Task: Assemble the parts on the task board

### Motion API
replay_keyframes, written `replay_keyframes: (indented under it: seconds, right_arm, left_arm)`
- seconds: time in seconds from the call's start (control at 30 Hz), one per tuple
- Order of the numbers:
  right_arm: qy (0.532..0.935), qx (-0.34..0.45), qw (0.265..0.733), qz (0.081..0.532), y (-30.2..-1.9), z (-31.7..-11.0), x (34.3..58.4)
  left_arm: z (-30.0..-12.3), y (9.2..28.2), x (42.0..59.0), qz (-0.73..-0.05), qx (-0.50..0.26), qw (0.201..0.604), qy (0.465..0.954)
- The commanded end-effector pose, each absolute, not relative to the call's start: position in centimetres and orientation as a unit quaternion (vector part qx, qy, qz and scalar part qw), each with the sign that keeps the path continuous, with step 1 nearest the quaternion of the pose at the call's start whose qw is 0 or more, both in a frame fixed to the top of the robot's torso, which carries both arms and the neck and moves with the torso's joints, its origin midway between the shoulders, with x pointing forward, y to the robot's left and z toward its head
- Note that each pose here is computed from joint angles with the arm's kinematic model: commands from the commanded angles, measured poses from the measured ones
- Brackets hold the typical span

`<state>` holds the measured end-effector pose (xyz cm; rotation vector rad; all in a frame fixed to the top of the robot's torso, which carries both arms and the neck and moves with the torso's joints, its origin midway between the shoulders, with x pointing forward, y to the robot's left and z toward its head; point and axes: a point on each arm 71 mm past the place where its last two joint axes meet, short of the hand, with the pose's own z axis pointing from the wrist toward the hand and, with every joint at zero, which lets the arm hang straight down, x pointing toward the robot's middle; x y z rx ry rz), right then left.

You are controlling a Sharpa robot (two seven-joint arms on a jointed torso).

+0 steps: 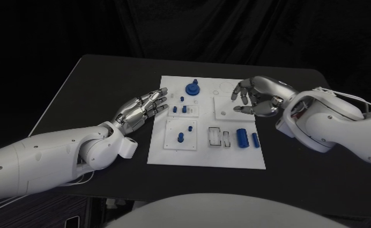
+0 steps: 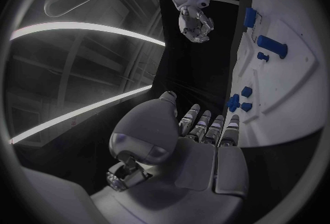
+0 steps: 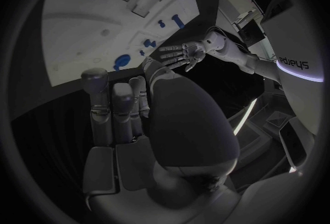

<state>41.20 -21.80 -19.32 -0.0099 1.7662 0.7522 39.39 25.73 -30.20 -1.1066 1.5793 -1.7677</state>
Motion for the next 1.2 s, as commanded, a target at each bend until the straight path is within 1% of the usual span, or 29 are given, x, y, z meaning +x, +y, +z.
replay_keyframes:
  seconds: [0.03,0.1,0.3,0.53,0.9,1.2]
  right_arm:
    - [0.773,0.025,0.576,0.263,-23.5,-20.6,40.1]
    - [0.786,0.022,0.573,0.231,-24.5,-21.3,39.3]
    - [0.809,0.023,0.563,0.166,-25.8,-22.5,38.3]
    - [0.826,0.014,0.551,0.118,-25.7,-23.7,38.1]
    - [0.843,-0.012,0.531,0.090,-24.3,-25.5,37.8]
    - [0.847,-0.013,0.524,0.085,-23.7,-26.4,37.8]
  left_arm:
    - [-29.7,25.6,39.4,-0.675,-0.400,0.270,0.559]
    - [-29.8,25.6,39.4,-0.675,-0.400,0.270,0.558]
    - [-30.0,25.6,39.3,-0.674,-0.402,0.268,0.559]
    - [-30.2,25.6,39.0,-0.674,-0.404,0.265,0.559]
    - [-30.3,25.8,38.9,-0.672,-0.406,0.265,0.560]
    - [-30.2,26.3,38.6,-0.669,-0.409,0.268,0.560]
